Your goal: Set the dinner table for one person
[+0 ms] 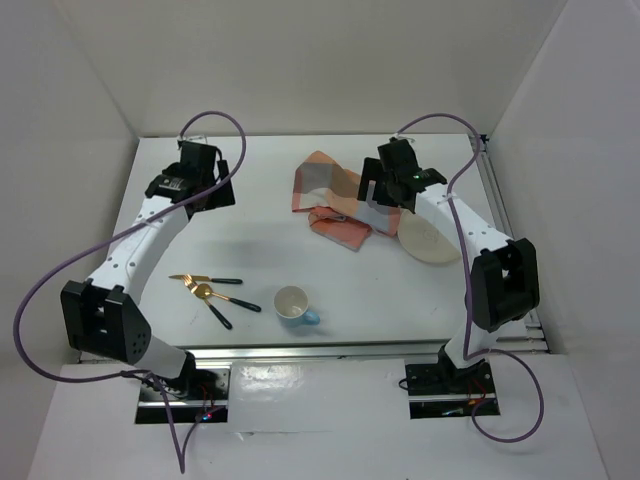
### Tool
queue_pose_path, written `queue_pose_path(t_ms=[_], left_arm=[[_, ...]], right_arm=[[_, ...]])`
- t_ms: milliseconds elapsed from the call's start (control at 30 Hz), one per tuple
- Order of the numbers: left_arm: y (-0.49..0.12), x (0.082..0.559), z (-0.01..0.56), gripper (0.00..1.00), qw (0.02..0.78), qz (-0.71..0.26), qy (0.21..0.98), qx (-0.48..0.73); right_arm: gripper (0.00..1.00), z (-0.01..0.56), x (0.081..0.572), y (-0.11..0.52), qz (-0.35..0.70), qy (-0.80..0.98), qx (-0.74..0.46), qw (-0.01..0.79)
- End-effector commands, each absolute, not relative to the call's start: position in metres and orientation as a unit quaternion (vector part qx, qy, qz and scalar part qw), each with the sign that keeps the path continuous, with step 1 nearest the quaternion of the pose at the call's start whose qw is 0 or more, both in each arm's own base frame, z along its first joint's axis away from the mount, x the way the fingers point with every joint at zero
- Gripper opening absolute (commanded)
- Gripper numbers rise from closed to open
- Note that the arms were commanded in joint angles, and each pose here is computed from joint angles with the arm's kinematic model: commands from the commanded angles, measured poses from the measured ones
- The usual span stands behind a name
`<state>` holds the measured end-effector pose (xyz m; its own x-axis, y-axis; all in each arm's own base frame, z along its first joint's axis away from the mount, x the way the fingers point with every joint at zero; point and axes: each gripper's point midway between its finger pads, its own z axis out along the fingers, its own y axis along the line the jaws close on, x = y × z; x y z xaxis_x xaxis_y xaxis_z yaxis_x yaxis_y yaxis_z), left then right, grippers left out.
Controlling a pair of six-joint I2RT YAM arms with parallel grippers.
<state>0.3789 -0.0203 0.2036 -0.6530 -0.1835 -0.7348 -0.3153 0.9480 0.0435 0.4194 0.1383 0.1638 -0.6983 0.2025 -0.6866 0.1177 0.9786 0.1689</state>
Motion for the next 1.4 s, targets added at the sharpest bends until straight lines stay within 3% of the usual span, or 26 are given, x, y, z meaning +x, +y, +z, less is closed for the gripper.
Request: queue_pose_path(t_ms=[0, 300, 433, 567, 700, 767, 800, 833, 1000, 1267, 1367], left_arm=[[-0.042, 0.386, 0.217, 1.0, 0.39, 0.028, 0.913, -0.118], [-0.061, 0.383, 0.226, 0.98, 0.395, -0.026, 0.913, -0.099], [-0.057, 0.385, 0.249, 0.98, 0.418, -0.033, 0.901, -0.111], [-0.035, 0.379, 0.276, 0.99, 0.436, -0.027, 0.885, -0.162], [-0.015, 0.371, 0.29, 1.0, 0.446, -0.032, 0.873, -0.196], [-0.013, 0.369, 0.29, 1.0, 0.444, -0.044, 0.872, -0.203], [-0.015, 0.366, 0.291, 1.0, 0.444, -0.051, 0.87, -0.205], [-0.014, 0.366, 0.291, 1.0, 0.443, -0.056, 0.871, -0.207], [-0.006, 0.361, 0.279, 1.0, 0.43, -0.057, 0.876, -0.212], [-0.006, 0.358, 0.257, 1.0, 0.41, -0.059, 0.885, -0.213], [-0.01, 0.36, 0.253, 1.0, 0.403, -0.065, 0.889, -0.205]], right_arm=[[1.0, 0.173, 0.421, 0.138, 0.068, 0.917, 0.087, 0.384], [1.0, 0.191, 0.423, 0.168, 0.109, 0.909, 0.011, 0.401], [0.89, 0.196, 0.433, 0.21, 0.12, 0.906, -0.055, 0.403], [0.89, 0.193, 0.447, 0.267, 0.119, 0.897, -0.115, 0.409], [0.76, 0.202, 0.475, 0.318, 0.144, 0.879, -0.146, 0.43], [0.69, 0.169, 0.483, 0.336, 0.145, 0.89, -0.159, 0.402], [0.69, 0.184, 0.491, 0.351, 0.157, 0.878, -0.162, 0.421], [0.69, 0.155, 0.496, 0.355, 0.148, 0.889, -0.165, 0.401], [0.69, 0.122, 0.512, 0.388, 0.147, 0.887, -0.181, 0.4], [0.64, 0.057, 0.512, 0.383, 0.057, 0.902, -0.181, 0.388], [0.57, 0.032, 0.502, 0.383, 0.03, 0.906, -0.192, 0.375]])
